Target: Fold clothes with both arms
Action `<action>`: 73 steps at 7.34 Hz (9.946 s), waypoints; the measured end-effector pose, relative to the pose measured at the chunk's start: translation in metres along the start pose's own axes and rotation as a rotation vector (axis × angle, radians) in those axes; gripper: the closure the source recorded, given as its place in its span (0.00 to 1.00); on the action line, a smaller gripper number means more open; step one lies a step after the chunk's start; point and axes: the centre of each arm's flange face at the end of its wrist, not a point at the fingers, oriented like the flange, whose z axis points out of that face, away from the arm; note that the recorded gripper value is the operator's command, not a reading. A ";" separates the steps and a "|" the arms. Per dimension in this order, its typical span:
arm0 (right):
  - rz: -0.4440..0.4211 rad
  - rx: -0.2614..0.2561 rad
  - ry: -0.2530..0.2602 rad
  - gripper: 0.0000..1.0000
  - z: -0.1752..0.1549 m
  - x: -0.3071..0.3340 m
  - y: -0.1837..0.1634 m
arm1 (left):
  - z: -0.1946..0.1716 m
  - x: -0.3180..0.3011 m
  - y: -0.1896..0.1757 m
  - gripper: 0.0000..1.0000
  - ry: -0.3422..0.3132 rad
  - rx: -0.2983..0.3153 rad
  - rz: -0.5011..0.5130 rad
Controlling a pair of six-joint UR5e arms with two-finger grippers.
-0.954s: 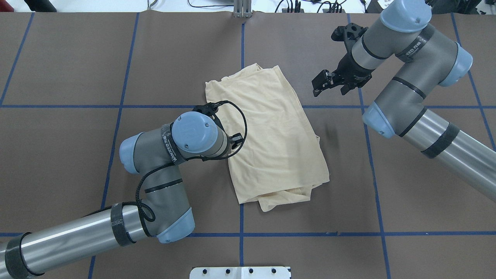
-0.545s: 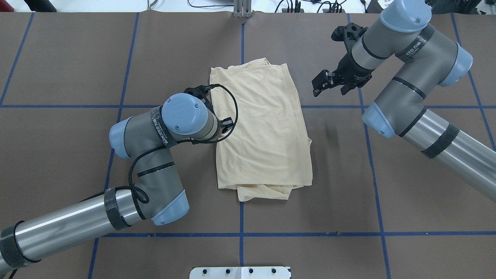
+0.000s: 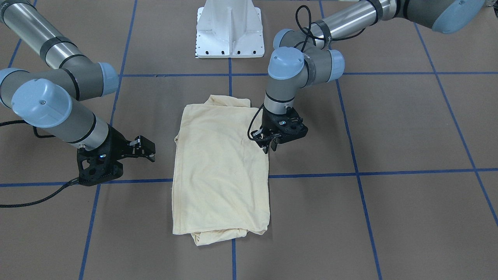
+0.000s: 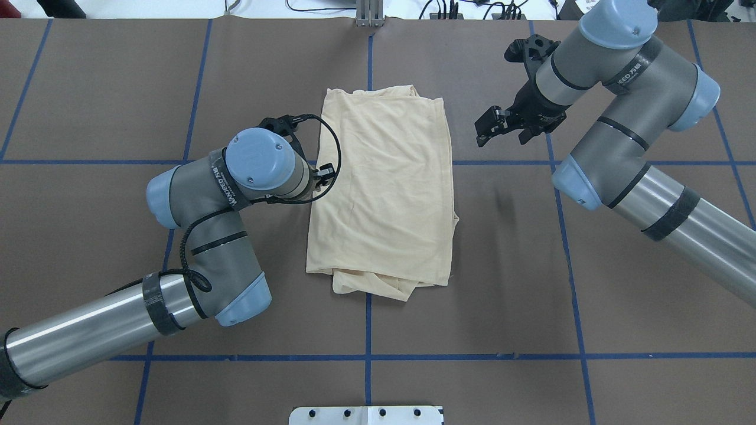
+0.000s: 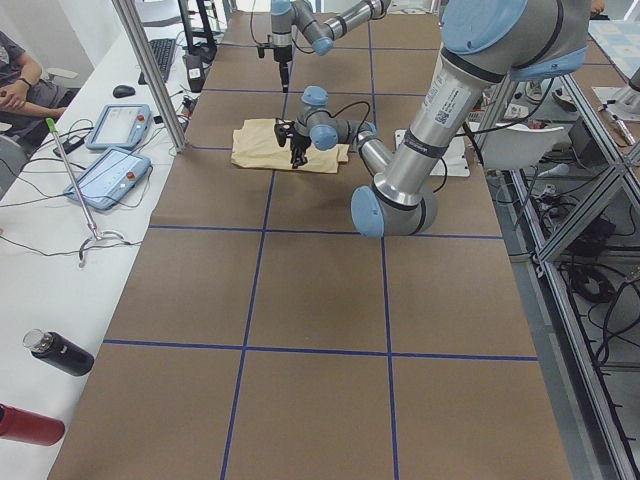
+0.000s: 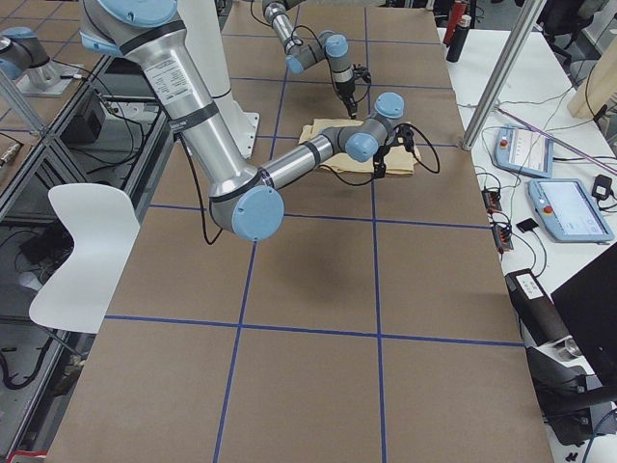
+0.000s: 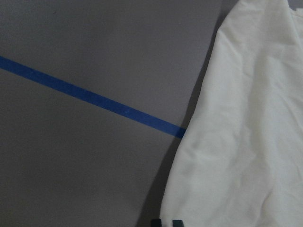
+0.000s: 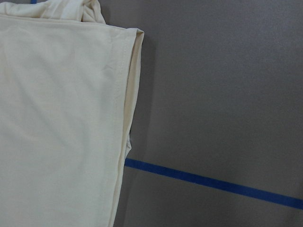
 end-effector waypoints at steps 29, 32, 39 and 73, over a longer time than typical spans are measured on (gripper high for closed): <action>0.025 -0.013 0.013 0.00 0.011 0.012 0.006 | -0.019 -0.007 0.130 0.27 -0.084 -0.130 -0.057; 0.024 -0.013 0.014 0.00 0.012 0.013 0.006 | -0.018 -0.007 0.131 0.29 -0.087 -0.130 -0.057; 0.024 -0.014 0.015 0.00 0.012 0.014 0.006 | -0.016 -0.007 0.142 1.00 -0.094 -0.141 -0.048; 0.846 0.031 0.245 0.00 0.135 -0.191 0.203 | -0.055 0.011 0.138 1.00 -0.072 -0.143 -0.063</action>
